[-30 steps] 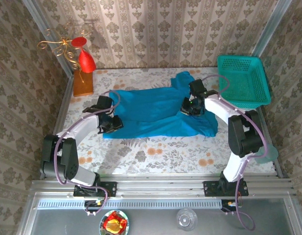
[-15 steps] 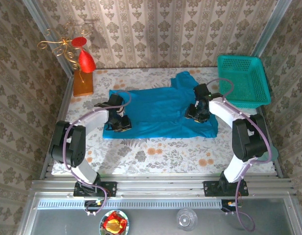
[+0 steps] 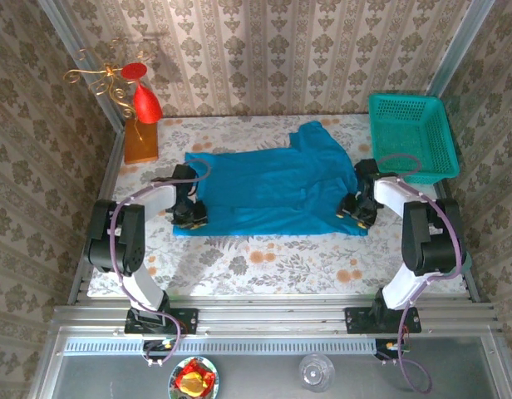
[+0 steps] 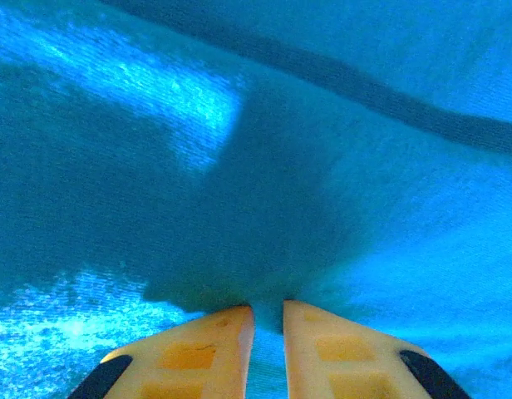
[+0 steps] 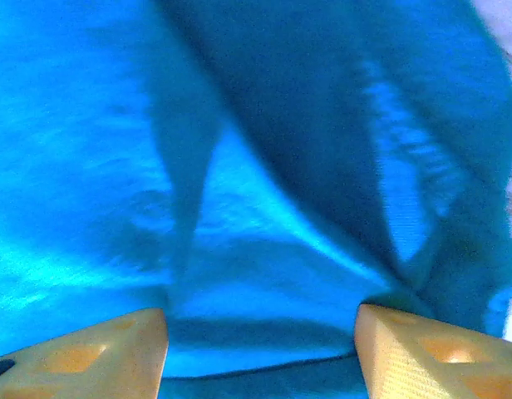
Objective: Fold the inside-out t-shirt
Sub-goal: Smooth out the T-shirt at the center of the table.
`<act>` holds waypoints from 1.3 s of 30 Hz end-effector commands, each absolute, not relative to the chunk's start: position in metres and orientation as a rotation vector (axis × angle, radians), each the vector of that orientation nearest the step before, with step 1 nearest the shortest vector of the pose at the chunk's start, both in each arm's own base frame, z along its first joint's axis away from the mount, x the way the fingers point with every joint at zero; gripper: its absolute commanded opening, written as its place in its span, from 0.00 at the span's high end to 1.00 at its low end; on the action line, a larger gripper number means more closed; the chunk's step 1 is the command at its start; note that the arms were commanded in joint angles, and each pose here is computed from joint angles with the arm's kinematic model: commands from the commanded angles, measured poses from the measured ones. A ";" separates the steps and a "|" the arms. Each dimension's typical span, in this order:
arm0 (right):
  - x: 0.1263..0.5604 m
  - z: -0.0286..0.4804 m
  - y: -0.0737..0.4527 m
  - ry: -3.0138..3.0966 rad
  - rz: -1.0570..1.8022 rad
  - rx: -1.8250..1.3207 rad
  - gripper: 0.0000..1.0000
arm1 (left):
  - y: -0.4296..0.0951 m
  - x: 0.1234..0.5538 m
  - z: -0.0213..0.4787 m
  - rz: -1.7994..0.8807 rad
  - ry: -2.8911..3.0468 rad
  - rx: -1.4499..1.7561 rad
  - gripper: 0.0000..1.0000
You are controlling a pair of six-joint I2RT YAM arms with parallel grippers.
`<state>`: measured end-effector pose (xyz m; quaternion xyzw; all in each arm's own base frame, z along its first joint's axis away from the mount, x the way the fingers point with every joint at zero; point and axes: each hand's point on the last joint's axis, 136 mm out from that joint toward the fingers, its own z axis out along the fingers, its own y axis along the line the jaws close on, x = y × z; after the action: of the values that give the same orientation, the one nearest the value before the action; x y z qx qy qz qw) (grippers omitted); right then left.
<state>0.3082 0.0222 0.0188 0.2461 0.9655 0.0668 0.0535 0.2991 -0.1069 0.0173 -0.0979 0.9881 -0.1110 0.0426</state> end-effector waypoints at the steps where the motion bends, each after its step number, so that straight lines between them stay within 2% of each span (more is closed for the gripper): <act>1: 0.296 0.018 0.005 2.935 0.150 0.795 0.36 | -0.088 0.273 0.000 -0.254 3.114 -0.305 0.81; 9: 0.294 0.044 -0.004 2.905 0.134 0.775 0.35 | -0.083 0.274 0.018 -0.308 3.067 -0.320 0.81; 15: 0.285 0.057 0.028 2.875 0.423 0.762 0.35 | -0.075 0.281 0.044 -0.299 2.972 -0.337 0.82; 20: 0.277 0.044 0.055 2.897 0.657 0.765 0.33 | -0.054 0.276 0.027 -0.260 3.013 -0.420 0.84; 25: 0.267 0.017 0.032 2.936 0.488 0.867 0.22 | -0.046 0.264 0.004 -0.361 3.041 -0.568 0.85; 28: 0.261 0.003 0.018 2.934 0.462 0.988 0.22 | -0.041 0.252 -0.001 -0.385 3.034 -0.659 0.85; 35: 0.233 0.001 -0.016 2.921 0.174 1.156 0.22 | -0.036 0.230 -0.004 -0.404 2.984 -0.816 0.84; 39: 0.229 0.008 -0.011 2.914 0.220 1.146 0.24 | -0.039 0.225 -0.002 -0.436 2.959 -0.830 0.84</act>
<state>0.2621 0.0077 0.0209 0.3396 0.9300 0.1357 0.0361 0.2598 -0.0448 0.0154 -0.2358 0.9544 -0.1681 0.0722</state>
